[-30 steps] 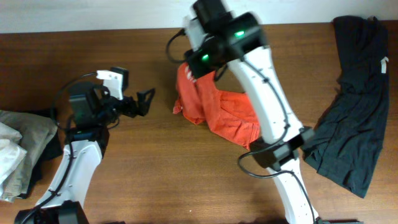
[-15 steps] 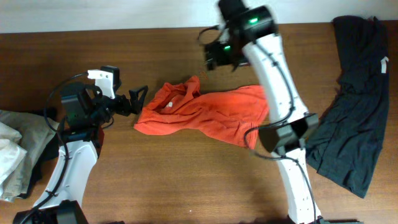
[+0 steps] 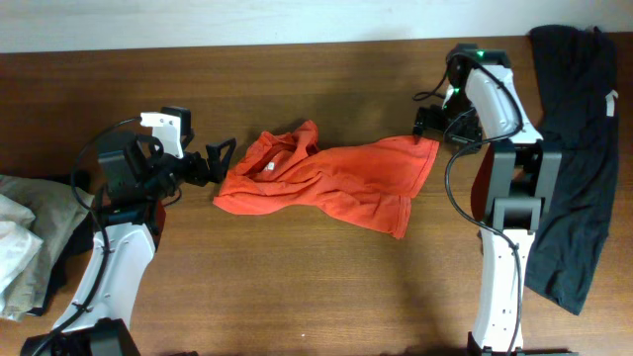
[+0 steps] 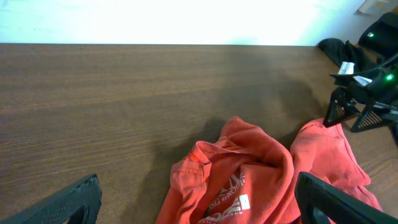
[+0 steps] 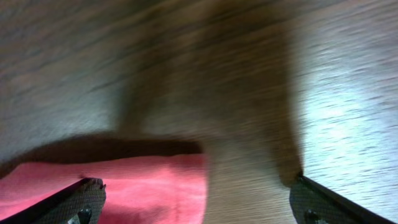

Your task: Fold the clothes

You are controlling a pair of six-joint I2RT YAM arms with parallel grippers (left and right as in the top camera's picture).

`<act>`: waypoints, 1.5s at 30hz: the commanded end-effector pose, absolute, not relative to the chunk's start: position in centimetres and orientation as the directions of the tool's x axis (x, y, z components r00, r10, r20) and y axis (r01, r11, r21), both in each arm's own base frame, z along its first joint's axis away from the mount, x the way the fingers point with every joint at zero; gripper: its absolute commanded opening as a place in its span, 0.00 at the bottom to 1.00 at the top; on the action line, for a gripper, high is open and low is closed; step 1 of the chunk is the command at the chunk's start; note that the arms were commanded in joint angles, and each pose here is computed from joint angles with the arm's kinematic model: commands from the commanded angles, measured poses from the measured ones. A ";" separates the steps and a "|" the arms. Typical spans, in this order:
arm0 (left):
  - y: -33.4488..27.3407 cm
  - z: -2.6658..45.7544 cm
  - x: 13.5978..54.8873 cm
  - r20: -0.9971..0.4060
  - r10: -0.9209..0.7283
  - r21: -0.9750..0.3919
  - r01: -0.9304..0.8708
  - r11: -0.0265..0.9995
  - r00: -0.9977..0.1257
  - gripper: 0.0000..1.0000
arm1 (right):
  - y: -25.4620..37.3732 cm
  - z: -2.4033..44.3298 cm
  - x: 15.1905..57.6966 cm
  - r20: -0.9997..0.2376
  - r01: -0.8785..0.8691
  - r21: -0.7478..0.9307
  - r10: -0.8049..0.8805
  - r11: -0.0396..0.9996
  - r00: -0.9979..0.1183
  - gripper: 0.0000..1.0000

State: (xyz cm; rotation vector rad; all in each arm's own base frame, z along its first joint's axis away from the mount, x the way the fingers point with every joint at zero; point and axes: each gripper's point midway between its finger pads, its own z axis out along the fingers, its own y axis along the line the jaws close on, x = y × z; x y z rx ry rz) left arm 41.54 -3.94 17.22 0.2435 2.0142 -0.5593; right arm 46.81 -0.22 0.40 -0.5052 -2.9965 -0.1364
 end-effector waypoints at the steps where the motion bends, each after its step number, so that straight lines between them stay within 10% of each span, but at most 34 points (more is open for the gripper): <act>1: -4.1 18.1 41.8 -0.879 -0.062 -0.283 0.412 0.866 -0.473 0.99 | 1.3 -0.1 47.2 0.095 0.314 0.106 0.305 0.943 -0.948 0.94; 6: -4.0 18.2 41.9 -0.881 -0.062 -0.281 0.413 0.866 -0.469 0.99 | 7.0 -1.5 47.2 0.093 0.219 0.186 0.204 0.958 -0.974 0.75; 8: -4.0 18.3 41.9 -0.882 -0.062 -0.280 0.414 0.866 -0.468 0.99 | 8.4 -1.5 46.9 0.094 0.190 0.185 0.175 0.964 -0.980 0.04; 13: -4.1 18.4 41.9 -0.884 -0.061 -0.277 0.416 0.866 -0.463 0.99 | 6.6 1.2 48.1 0.012 0.132 0.093 0.132 0.987 -0.991 0.04; 19: -4.1 18.3 41.9 -0.884 -0.061 -0.278 0.416 0.866 -0.464 0.99 | 5.6 22.9 52.2 -0.444 0.103 0.116 0.144 0.988 -0.885 0.04; 28: -5.2 19.0 41.4 -0.890 -0.060 -0.300 0.480 0.825 -0.453 0.99 | 8.3 46.6 42.2 -0.848 -0.121 0.196 0.106 0.973 -0.519 0.04; 29: -5.2 19.0 41.4 -0.890 -0.060 -0.300 0.480 0.825 -0.453 0.95 | 8.5 48.2 40.9 -0.871 -0.138 0.191 0.103 0.972 -0.480 0.04; 31: -5.2 19.0 41.4 -0.890 -0.060 -0.300 0.480 0.825 -0.452 0.50 | 9.0 51.3 37.8 -0.905 -0.179 0.194 0.105 0.965 -0.413 0.04; 35: -5.1 20.8 42.3 -0.925 -0.067 -0.261 0.496 0.828 -0.374 0.48 | 9.8 55.2 32.5 -0.947 -0.264 0.167 0.081 0.950 -0.310 0.04; 37: -4.9 23.5 43.2 -0.942 -0.142 -0.283 0.495 0.822 -0.303 0.23 | 10.0 55.1 32.3 -0.945 -0.274 0.169 0.077 0.947 -0.317 0.04; 45: -3.5 25.0 45.0 -0.906 -0.323 -0.406 0.341 0.848 -0.275 0.01 | 12.0 54.3 31.8 -0.939 -0.362 0.145 0.013 0.921 -0.343 0.04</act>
